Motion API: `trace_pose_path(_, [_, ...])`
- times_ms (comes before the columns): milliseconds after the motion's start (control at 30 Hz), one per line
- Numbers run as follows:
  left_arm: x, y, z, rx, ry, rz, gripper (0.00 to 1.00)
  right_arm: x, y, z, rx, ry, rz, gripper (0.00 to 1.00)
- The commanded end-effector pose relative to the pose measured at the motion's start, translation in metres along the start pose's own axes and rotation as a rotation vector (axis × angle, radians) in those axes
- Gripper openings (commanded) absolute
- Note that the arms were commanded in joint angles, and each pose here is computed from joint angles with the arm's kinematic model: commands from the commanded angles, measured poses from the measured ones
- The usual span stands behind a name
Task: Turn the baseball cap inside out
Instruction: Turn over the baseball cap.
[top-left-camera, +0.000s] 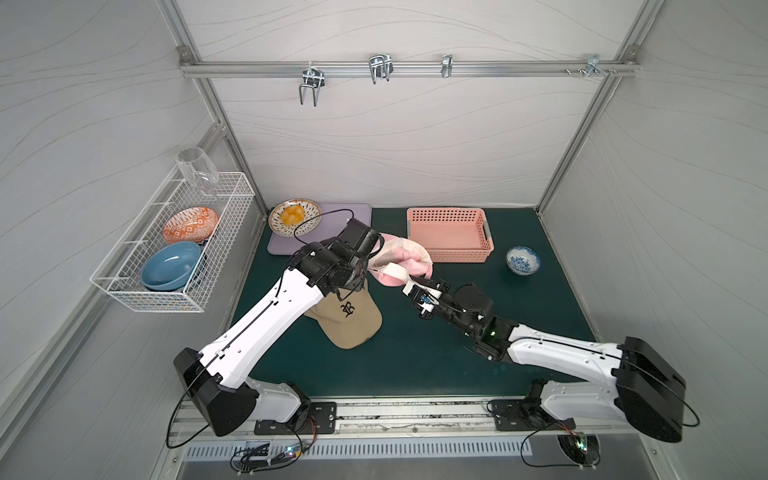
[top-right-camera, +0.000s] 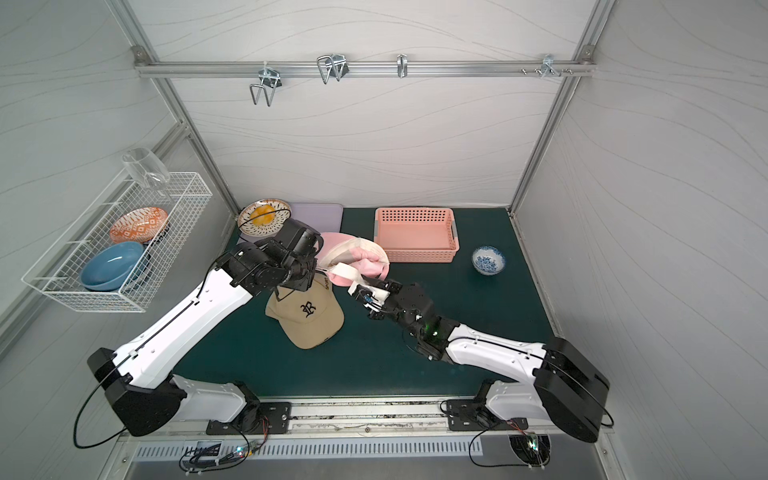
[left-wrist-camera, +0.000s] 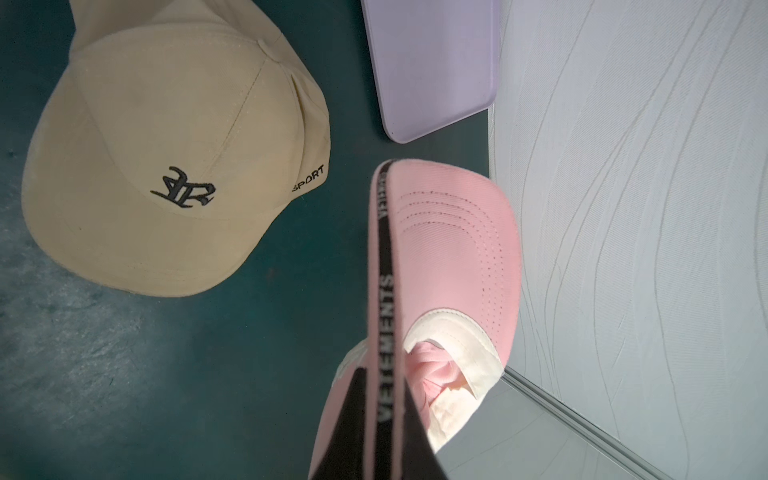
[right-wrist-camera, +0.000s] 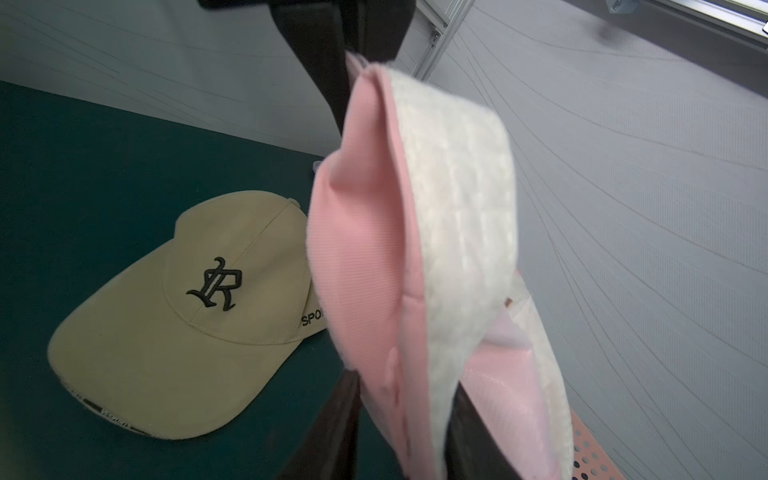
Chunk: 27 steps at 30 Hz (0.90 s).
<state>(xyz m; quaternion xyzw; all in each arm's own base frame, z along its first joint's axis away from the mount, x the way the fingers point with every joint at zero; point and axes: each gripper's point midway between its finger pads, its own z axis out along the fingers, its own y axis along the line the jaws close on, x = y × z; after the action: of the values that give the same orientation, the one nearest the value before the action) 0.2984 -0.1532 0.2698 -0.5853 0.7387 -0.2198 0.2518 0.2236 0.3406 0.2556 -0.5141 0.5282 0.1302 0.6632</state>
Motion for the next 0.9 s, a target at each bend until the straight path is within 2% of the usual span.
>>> trace_pose_path(0, [-0.002, -0.021, -0.005, 0.077, -0.027, 0.041, 0.00, -0.009, 0.018, -0.010, -0.132, 0.001, 0.028, 0.34])
trace_pose_path(67, [0.000, -0.024, -0.002, 0.087, -0.025, 0.062, 0.00, -0.010, 0.022, -0.012, -0.159, 0.006, 0.034, 0.29])
trace_pose_path(267, [-0.001, -0.034, -0.003, 0.140, -0.036, 0.126, 0.00, -0.001, 0.025, -0.016, -0.224, 0.055, 0.082, 0.03])
trace_pose_path(333, [0.000, -0.043, -0.006, 0.182, -0.037, 0.181, 0.00, 0.001, 0.025, -0.020, -0.252, 0.070, 0.105, 0.00])
trace_pose_path(400, [0.003, -0.061, -0.010, 0.256, -0.052, 0.309, 0.00, 0.001, 0.031, -0.027, -0.318, 0.085, 0.133, 0.00])
trace_pose_path(433, [0.005, -0.071, -0.012, 0.293, -0.070, 0.414, 0.00, 0.002, 0.032, -0.031, -0.348, 0.100, 0.151, 0.00])
trace_pose_path(533, [0.026, -0.105, -0.019, 0.454, -0.099, 0.812, 0.00, -0.001, 0.036, -0.047, -0.446, 0.127, 0.234, 0.00])
trace_pose_path(633, [0.046, -0.118, -0.019, 0.584, -0.149, 1.153, 0.00, -0.005, 0.042, -0.061, -0.554, 0.173, 0.337, 0.00])
trace_pose_path(767, [0.035, -0.118, -0.013, 0.573, -0.312, 1.340, 0.00, -0.004, 0.053, -0.073, -0.685, 0.295, 0.514, 0.00])
trace_pose_path(867, [0.039, -0.119, -0.012, 0.591, -0.344, 1.452, 0.00, -0.003, 0.068, -0.083, -0.807, 0.365, 0.599, 0.00])
